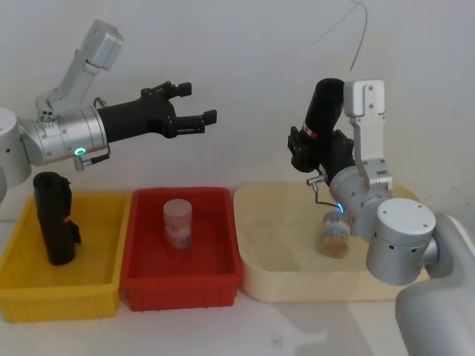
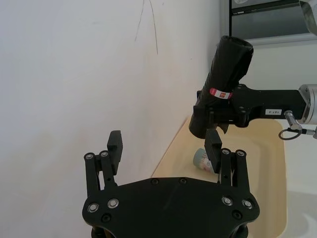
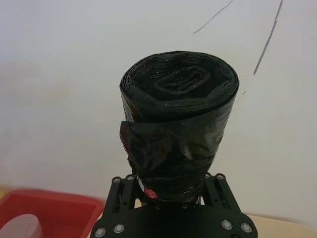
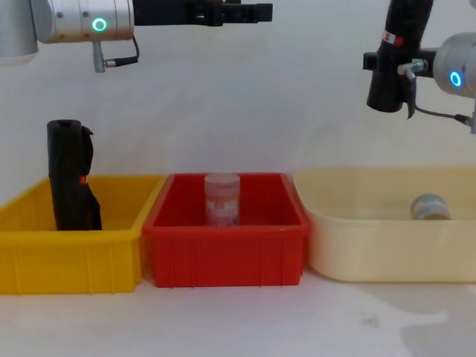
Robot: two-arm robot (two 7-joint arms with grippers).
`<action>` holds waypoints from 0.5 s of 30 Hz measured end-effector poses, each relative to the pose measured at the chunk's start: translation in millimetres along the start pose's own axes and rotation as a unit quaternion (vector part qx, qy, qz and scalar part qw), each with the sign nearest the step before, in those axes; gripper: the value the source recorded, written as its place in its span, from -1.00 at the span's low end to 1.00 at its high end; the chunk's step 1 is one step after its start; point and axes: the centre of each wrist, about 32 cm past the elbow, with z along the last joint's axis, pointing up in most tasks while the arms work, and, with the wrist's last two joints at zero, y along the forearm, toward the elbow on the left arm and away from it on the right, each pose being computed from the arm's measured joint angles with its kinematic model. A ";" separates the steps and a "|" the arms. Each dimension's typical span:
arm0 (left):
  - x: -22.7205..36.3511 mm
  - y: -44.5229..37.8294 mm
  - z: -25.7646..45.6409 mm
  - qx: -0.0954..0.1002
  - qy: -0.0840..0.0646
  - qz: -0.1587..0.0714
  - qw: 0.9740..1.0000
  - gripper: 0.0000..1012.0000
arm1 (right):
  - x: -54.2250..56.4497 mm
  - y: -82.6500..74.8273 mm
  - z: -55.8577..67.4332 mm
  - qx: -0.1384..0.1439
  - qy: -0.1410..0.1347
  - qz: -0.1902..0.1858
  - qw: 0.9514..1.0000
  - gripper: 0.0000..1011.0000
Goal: Pick up the garbage bag with the one hand and transfer it to the other hand.
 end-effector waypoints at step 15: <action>0.0 -0.1 0.0 0.000 0.000 0.000 1.000 0.98 | 1.7 0.8 -1.0 -0.010 -0.008 0.011 1.000 0.87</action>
